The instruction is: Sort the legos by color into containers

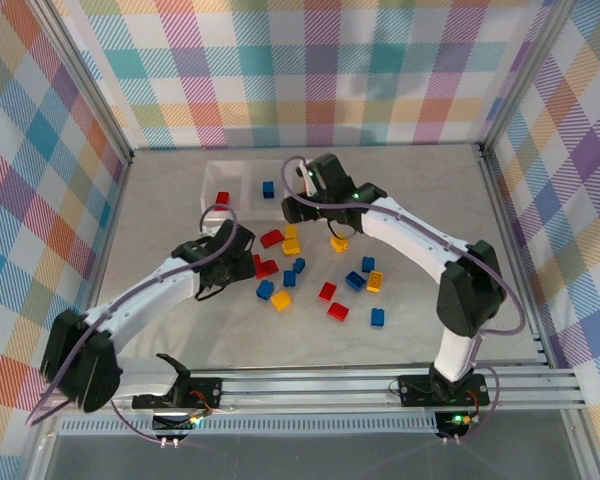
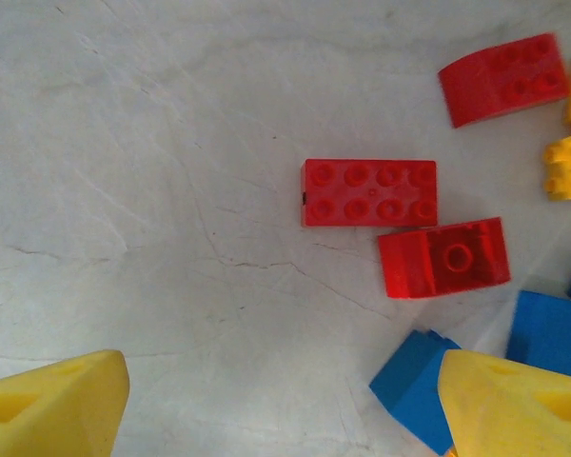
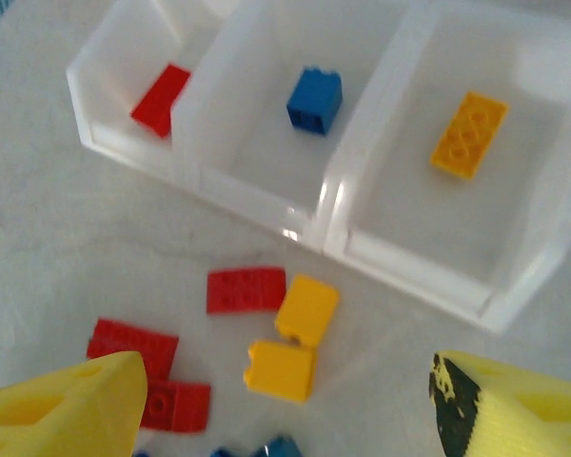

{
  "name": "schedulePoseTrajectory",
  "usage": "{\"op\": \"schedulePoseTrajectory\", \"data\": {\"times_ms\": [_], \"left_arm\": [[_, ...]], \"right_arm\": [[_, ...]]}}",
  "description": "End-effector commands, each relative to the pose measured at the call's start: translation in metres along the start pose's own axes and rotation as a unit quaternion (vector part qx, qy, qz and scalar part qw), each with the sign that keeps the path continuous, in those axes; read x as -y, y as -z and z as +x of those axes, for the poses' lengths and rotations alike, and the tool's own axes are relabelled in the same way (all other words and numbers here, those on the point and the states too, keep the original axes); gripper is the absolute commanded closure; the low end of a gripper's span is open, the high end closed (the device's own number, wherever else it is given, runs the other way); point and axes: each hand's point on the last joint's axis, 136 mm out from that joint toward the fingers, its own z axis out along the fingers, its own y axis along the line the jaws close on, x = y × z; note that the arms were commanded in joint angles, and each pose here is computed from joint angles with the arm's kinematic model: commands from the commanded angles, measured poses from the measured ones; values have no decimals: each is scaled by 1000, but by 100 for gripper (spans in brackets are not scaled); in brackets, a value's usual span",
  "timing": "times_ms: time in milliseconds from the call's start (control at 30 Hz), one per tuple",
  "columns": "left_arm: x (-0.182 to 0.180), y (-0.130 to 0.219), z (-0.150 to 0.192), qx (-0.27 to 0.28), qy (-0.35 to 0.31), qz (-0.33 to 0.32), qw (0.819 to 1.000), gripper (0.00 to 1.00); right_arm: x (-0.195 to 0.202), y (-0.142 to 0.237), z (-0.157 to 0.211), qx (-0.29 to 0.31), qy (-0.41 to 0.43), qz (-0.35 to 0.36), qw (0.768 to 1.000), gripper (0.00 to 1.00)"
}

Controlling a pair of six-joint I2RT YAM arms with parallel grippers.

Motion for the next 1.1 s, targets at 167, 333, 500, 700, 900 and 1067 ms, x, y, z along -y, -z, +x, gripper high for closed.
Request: {"op": "schedulePoseTrajectory", "data": {"times_ms": [167,333,500,700,900,1067], "left_arm": [[42,-47,-26,3,29,14,999,15],[50,-78,-26,-25,23,12,999,15],[44,-92,-26,-35,21,-1,999,15],[37,-100,-28,-43,12,-9,999,18],[39,-106,-26,-57,5,4,998,28],[38,-106,-25,-60,2,3,998,31]], "right_arm": [[16,34,74,-38,-51,4,998,21],[38,53,105,-50,-57,47,996,17],[50,72,117,-41,-63,70,995,14],[59,83,128,-34,-77,86,993,12],[66,93,132,-31,-79,102,991,12],[69,99,132,-26,-77,111,990,11]]}}
